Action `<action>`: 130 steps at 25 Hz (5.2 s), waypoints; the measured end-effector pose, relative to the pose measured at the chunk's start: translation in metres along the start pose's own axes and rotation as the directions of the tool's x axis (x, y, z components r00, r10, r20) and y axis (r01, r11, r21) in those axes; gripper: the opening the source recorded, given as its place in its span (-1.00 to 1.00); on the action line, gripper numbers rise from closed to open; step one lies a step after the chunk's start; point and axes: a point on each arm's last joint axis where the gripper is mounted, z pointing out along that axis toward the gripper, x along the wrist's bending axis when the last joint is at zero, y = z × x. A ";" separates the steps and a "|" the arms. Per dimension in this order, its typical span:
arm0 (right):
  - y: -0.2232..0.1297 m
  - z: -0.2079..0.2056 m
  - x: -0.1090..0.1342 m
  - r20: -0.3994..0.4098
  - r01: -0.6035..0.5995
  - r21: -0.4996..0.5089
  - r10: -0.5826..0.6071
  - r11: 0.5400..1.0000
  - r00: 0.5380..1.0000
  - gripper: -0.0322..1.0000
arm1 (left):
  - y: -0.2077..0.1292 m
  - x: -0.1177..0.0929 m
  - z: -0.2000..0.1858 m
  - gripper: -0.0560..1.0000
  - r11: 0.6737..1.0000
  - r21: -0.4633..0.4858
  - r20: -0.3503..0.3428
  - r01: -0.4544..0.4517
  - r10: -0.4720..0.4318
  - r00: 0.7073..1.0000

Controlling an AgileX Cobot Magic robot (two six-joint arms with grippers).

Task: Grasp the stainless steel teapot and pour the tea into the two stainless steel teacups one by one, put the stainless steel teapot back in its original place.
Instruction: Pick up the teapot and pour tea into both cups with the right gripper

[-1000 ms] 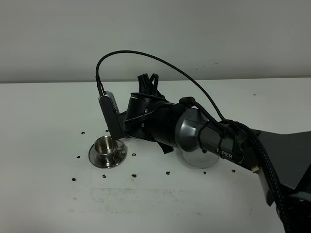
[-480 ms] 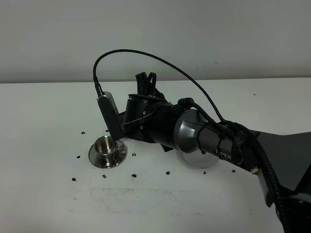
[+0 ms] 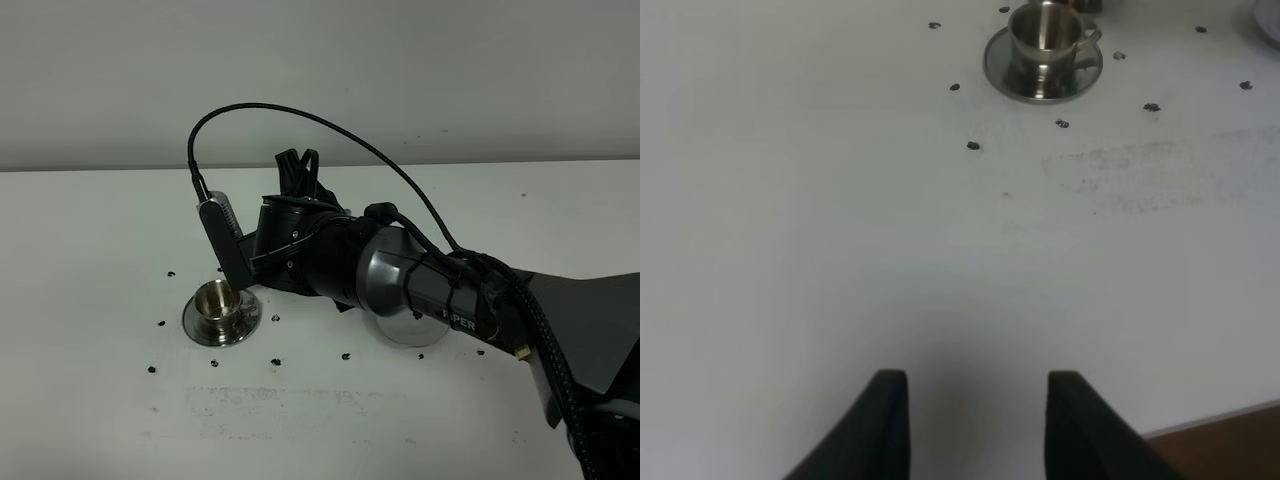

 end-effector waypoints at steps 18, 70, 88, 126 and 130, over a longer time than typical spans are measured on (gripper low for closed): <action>0.002 -0.001 -0.001 0.020 0.021 -0.009 -0.021 1.000 1.000 -0.54 | 0.000 0.000 0.000 -0.30 1.000 0.000 0.000 0.000 0.000 1.000; 0.003 -0.001 -0.007 0.082 0.109 -0.015 -0.107 0.994 0.991 -0.54 | 0.000 0.000 0.000 -0.30 1.000 0.000 -0.002 -0.001 0.001 1.000; 0.005 -0.002 -0.008 0.099 0.144 -0.013 -0.142 0.990 0.985 -0.54 | 0.000 0.000 0.000 -0.30 1.000 0.001 -0.003 -0.001 0.001 1.000; 0.005 -0.003 -0.010 0.123 0.205 0.000 -0.203 0.979 0.971 -0.54 | 0.000 0.000 0.000 -0.30 1.000 0.001 -0.003 -0.001 0.001 1.000; 0.005 -0.003 -0.010 0.125 0.216 0.000 -0.214 0.976 0.969 -0.54 | 0.000 0.000 0.000 -0.30 1.000 0.001 -0.003 -0.001 0.001 1.000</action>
